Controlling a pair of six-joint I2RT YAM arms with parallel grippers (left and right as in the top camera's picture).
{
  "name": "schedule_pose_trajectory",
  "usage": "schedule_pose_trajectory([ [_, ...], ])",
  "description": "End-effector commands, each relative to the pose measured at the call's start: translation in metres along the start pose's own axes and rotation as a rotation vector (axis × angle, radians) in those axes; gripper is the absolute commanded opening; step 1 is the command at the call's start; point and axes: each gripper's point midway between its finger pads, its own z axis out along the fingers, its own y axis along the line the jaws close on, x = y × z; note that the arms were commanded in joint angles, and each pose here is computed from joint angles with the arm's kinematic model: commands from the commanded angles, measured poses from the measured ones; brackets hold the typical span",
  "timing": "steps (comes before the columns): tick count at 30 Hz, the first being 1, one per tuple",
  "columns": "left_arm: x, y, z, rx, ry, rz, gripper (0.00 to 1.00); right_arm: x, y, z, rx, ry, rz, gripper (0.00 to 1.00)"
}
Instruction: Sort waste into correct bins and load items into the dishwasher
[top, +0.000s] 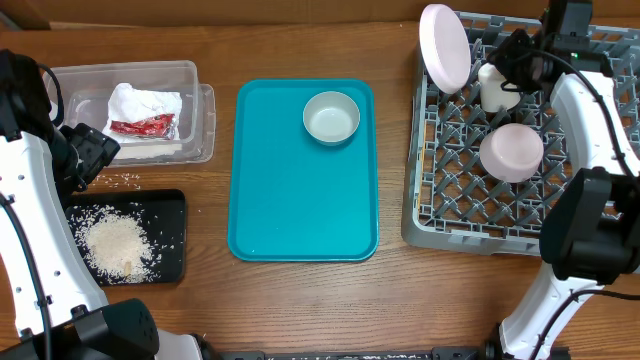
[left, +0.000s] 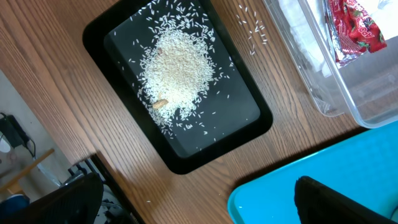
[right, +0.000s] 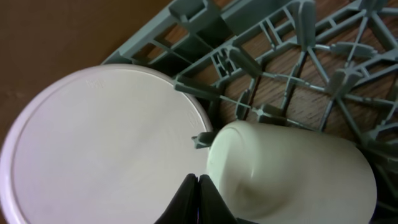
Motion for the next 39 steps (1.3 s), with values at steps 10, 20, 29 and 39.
schedule_pose_trajectory([
  [10, -0.001, 0.001, 0.002, -0.009, 0.005, 0.017, 1.00, 0.006, -0.034, 0.004, 0.128, 0.024, 0.025, 0.04],
  [20, -0.001, 0.001, 0.002, -0.009, 0.005, 0.017, 1.00, -0.028, -0.014, -0.088, 0.076, -0.102, 0.033, 0.04],
  [29, -0.001, 0.001, 0.002, -0.009, 0.005, 0.017, 1.00, -0.036, 0.037, -0.144, -0.039, -0.217, -0.037, 0.04],
  [39, -0.001, 0.001, 0.002, -0.009, 0.005, 0.017, 1.00, -0.019, 0.006, -0.070, 0.061, -0.105, -0.019, 0.04],
])
